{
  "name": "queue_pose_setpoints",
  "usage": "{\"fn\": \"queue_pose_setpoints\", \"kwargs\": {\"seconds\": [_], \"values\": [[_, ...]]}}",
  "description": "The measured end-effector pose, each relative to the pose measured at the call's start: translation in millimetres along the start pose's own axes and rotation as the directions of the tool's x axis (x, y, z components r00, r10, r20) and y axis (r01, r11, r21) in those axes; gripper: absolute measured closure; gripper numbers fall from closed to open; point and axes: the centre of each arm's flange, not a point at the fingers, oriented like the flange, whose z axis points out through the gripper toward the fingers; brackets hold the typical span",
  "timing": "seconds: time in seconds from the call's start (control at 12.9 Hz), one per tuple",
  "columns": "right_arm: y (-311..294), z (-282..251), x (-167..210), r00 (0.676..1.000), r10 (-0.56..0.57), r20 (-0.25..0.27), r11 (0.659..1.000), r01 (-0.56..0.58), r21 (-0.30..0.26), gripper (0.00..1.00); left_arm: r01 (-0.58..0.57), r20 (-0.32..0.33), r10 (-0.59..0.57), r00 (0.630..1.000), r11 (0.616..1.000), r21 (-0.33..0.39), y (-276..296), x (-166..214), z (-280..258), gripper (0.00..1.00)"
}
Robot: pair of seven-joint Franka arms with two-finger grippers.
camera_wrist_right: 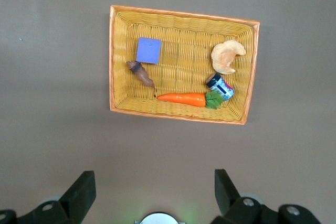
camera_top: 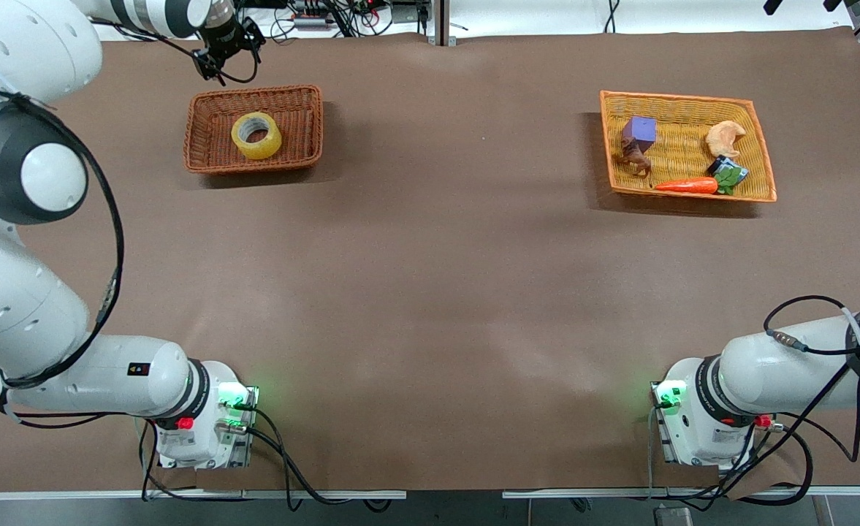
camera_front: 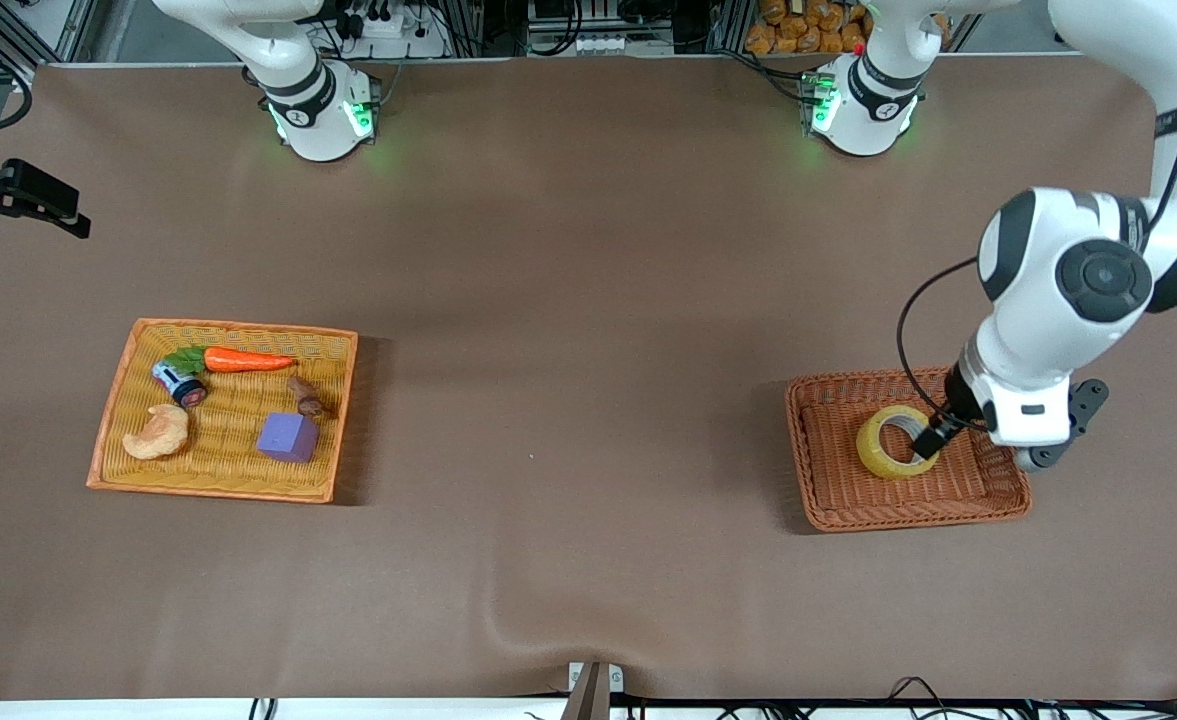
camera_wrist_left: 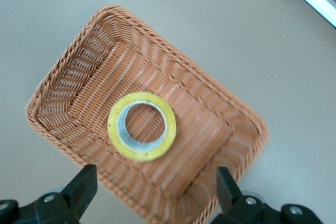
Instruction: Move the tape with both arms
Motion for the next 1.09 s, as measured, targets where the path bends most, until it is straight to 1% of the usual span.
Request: {"fn": "queue_pose_setpoints", "kwargs": {"seconds": [0.16,0.23,0.31,0.47,0.62,0.7,0.78,0.85,1.09], "values": [[-1.0,0.0,0.1,1.000,-0.001,-0.001,1.000,0.001,0.000,0.00,-0.168,0.015,0.168,0.986,0.986,0.003,-4.0,-17.4,-43.4,0.00],[-0.6,0.2,0.1,1.000,0.000,0.000,1.000,0.000,0.000,0.00,-0.249,0.031,0.249,0.968,0.969,-0.011,-8.9,-25.3,-62.7,0.00],[-0.5,0.4,0.2,1.000,0.000,0.000,1.000,0.000,0.000,0.00,-0.329,0.048,0.330,0.943,0.944,-0.026,-17.7,-30.8,-80.3,0.00],[-0.5,0.4,0.1,1.000,0.000,0.000,1.000,0.000,0.000,0.00,-0.465,0.088,0.467,0.880,0.884,-0.037,-45.7,-28.0,-102.3,0.00],[3.3,0.3,-0.1,1.000,0.007,0.000,1.000,-0.007,0.000,0.00,-0.595,0.123,0.597,0.793,0.801,-0.055,-75.0,-15.7,-116.0,0.00],[5.5,0.1,0.0,1.000,0.012,-0.003,1.000,-0.012,0.000,0.00,-0.634,0.140,0.638,0.757,0.769,-0.078,-85.7,-10.9,-124.4,0.00],[7.2,-0.4,0.4,1.000,0.015,-0.008,1.000,-0.015,0.000,0.00,-0.646,0.155,0.653,0.741,0.757,-0.101,-94.0,-5.8,-135.7,0.00],[8.3,-0.6,0.6,1.000,0.027,-0.010,1.000,-0.027,0.000,0.00,-0.642,0.159,0.653,0.740,0.757,-0.119,-100.5,-0.2,-148.4,0.00],[10.9,2.6,1.6,0.998,0.063,-0.004,0.998,-0.063,0.000,0.00,-0.638,0.127,0.651,0.748,0.759,-0.129,-103.2,6.4,-178.5,0.00]]}}
